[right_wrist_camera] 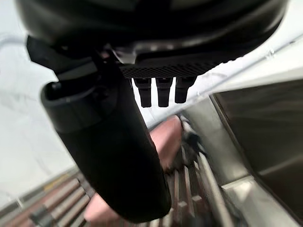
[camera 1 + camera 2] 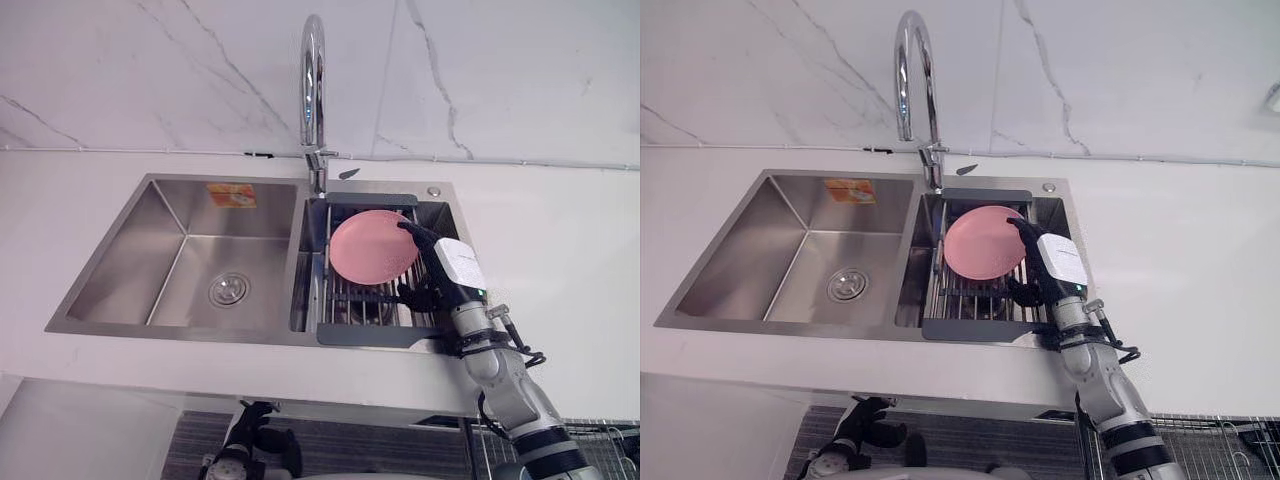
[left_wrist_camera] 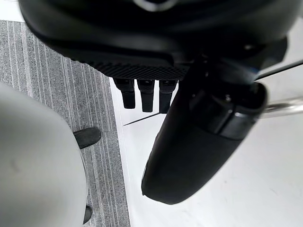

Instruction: Walk over to the sink, pick up the cup, carry it to the dishwasher, place the cup inside the dishwasher, then close the dishwasher door

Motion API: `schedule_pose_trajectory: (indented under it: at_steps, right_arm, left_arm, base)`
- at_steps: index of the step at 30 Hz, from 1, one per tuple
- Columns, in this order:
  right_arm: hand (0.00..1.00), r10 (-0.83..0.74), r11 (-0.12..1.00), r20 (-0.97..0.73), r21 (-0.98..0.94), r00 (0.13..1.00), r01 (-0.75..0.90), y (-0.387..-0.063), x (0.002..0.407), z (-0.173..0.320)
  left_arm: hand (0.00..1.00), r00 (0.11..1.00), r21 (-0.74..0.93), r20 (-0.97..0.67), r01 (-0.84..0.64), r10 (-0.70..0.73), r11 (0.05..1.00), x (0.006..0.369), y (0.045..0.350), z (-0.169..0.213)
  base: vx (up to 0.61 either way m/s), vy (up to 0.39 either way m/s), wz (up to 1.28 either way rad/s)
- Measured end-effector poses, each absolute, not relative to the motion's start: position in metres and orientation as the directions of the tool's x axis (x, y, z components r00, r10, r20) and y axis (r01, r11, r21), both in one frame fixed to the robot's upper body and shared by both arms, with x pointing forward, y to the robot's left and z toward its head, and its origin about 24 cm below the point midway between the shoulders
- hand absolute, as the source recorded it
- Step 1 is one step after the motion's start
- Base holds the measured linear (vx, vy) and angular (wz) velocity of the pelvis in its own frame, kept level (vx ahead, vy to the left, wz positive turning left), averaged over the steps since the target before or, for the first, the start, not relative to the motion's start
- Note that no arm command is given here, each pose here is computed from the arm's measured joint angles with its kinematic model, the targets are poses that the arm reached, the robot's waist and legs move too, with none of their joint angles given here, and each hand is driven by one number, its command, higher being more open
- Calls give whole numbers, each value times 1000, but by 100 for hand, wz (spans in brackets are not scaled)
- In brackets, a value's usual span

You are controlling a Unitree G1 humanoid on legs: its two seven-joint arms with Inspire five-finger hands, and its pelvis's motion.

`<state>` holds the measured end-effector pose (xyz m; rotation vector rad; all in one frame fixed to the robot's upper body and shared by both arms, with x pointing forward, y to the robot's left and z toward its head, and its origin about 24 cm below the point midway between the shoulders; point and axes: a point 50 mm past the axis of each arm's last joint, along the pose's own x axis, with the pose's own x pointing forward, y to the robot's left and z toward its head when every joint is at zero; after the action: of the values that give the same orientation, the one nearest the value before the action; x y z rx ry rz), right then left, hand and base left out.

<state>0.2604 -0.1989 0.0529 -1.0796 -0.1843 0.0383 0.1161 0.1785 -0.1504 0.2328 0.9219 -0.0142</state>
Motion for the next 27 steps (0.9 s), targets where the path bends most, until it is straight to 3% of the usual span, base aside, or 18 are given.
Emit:
schedule_pose_trajectory:
  at_steps: [27]
  right_arm:
    - [90,89,359,197,-921,976,153,-199,305,73]
  left_arm:
    - [90,666,204,-744,150,53,967,130,174,-143]
  base:
    - [-6,-6,2]
